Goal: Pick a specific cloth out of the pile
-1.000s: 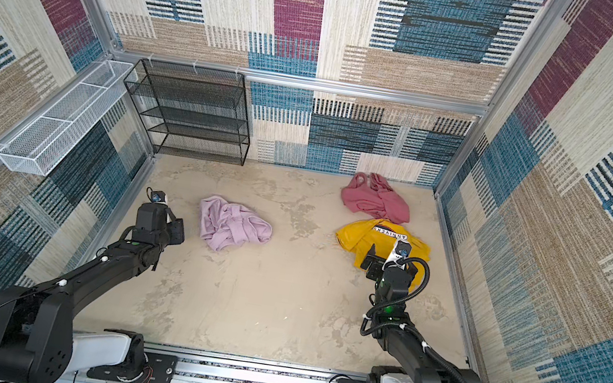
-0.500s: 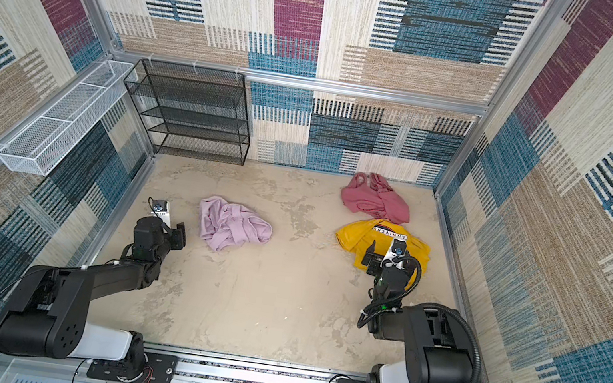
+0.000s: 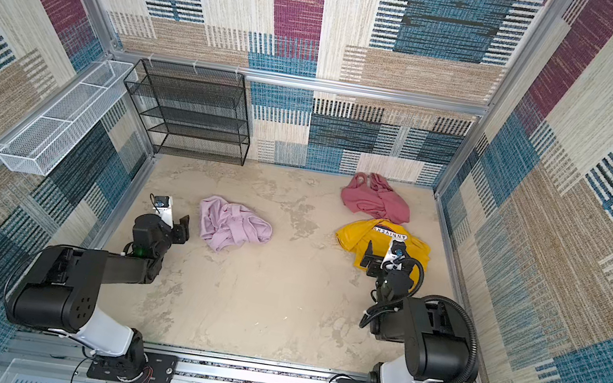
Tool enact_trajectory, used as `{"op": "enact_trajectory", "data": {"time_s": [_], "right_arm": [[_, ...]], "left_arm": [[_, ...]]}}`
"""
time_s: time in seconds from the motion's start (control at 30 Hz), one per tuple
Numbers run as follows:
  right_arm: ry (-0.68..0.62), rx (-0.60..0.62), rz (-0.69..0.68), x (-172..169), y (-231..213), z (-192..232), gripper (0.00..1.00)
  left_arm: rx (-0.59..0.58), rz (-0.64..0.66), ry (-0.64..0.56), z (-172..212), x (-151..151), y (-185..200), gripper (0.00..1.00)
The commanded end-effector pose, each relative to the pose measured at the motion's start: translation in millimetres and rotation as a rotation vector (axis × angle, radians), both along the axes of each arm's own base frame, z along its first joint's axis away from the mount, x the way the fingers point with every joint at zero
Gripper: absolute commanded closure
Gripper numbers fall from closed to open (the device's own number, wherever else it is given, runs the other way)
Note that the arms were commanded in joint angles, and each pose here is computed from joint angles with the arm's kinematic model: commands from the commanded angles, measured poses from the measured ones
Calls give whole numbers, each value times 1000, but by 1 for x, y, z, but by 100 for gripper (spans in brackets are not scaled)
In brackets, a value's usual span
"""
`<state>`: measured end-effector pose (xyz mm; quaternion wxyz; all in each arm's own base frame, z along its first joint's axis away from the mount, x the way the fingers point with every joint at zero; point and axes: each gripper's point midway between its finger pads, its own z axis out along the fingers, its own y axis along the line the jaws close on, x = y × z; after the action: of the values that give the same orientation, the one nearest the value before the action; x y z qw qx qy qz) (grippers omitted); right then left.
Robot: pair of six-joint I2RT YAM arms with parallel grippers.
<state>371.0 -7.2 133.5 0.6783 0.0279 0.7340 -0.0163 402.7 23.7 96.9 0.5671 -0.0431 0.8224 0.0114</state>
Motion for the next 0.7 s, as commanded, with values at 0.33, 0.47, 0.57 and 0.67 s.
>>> {"op": "enact_trajectory", "data": {"time_s": [0.33, 0.47, 0.57, 0.67], "right_arm": [[-46, -6, 20, 1, 3, 11, 0], [-44, -6, 20, 1, 3, 11, 0], [-44, -6, 21, 1, 4, 11, 0], [-45, -6, 20, 1, 3, 11, 0]], "left_arm": [[13, -57, 20, -4, 0, -8, 1], [14, -57, 18, -3, 0, -8, 1], [14, -57, 19, -4, 0, -8, 1], [14, -56, 18, -3, 0, -8, 1]]}}
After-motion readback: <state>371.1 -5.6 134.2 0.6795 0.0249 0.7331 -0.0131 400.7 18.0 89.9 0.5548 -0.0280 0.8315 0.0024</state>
